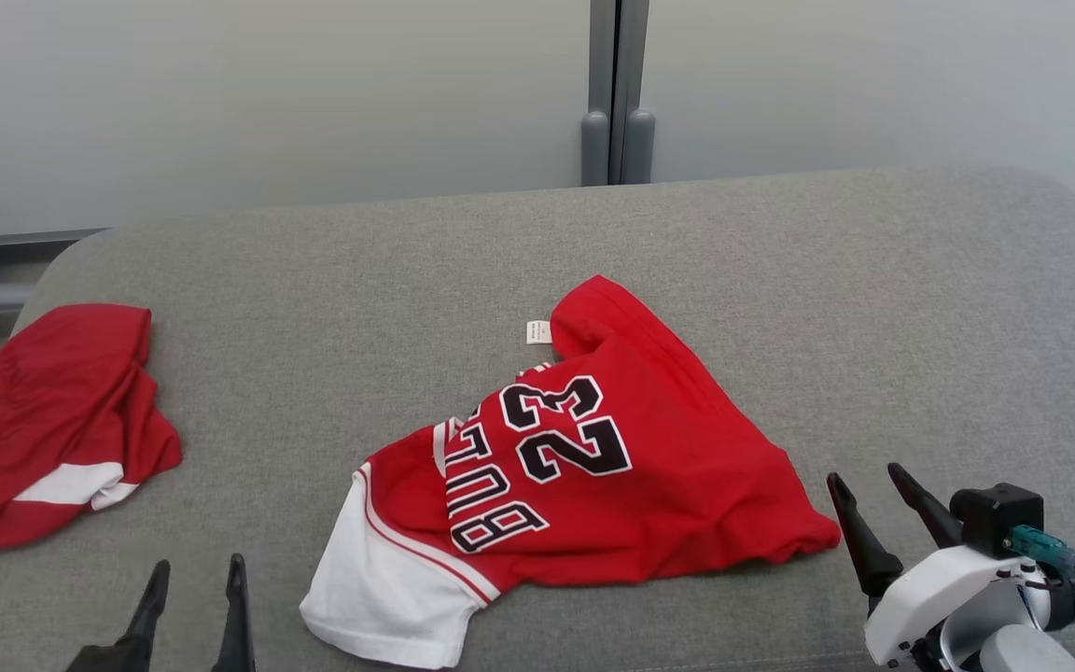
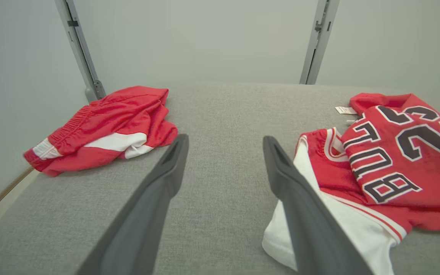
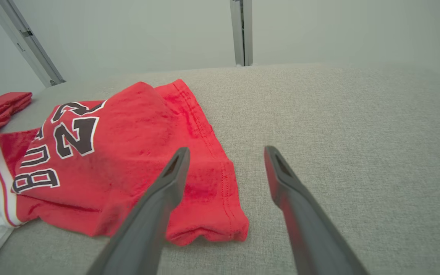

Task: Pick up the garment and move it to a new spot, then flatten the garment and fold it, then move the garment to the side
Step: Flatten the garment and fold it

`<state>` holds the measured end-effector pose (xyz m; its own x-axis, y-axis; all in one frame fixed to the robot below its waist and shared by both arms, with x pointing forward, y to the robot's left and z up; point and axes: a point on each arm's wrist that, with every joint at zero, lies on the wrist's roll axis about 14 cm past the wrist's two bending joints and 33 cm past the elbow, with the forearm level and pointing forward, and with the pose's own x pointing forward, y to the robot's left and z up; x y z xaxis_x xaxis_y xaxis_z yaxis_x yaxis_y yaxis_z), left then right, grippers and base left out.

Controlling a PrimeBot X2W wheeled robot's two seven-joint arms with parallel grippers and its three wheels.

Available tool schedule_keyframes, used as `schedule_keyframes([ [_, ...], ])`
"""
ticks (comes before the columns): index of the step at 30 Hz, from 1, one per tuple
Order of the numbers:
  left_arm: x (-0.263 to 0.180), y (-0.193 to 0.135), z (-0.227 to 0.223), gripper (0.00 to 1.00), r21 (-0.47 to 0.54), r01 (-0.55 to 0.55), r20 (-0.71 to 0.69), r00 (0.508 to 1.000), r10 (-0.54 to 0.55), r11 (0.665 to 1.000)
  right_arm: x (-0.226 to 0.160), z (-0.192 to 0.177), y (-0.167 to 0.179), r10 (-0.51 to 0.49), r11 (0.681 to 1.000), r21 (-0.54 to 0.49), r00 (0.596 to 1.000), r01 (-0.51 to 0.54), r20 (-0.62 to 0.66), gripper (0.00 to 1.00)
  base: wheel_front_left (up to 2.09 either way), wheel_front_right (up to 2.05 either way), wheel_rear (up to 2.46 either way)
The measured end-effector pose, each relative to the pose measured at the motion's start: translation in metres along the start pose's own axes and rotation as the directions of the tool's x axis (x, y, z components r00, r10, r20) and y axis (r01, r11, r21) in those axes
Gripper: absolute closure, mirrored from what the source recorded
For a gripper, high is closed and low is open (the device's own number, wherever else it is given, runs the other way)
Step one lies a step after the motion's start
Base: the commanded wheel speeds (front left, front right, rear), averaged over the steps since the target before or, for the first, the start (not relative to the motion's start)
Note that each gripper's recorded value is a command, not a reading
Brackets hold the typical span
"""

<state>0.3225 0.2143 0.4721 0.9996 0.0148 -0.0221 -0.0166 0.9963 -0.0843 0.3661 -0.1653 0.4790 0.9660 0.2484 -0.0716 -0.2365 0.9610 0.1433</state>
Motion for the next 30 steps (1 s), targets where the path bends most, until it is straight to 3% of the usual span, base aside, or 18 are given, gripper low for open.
schedule_keyframes([
  [11, 0.002, -0.024, -0.062, 0.0, -0.049, 0.1, -0.229, 0.967, -0.108, 0.994, 0.002, -0.035, -0.012, -0.044, 0.999, 0.005, 0.986, 0.045, -0.158, 0.0, 0.0, 0.0, 0.0],
  [30, 0.006, -0.044, -0.117, 0.0, -0.09, 0.191, -0.436, 0.875, -0.212, 0.977, 0.021, -0.085, -0.001, -0.035, 0.998, 0.042, 0.946, 0.051, -0.322, 0.0, 0.0, 0.0, 0.0],
])
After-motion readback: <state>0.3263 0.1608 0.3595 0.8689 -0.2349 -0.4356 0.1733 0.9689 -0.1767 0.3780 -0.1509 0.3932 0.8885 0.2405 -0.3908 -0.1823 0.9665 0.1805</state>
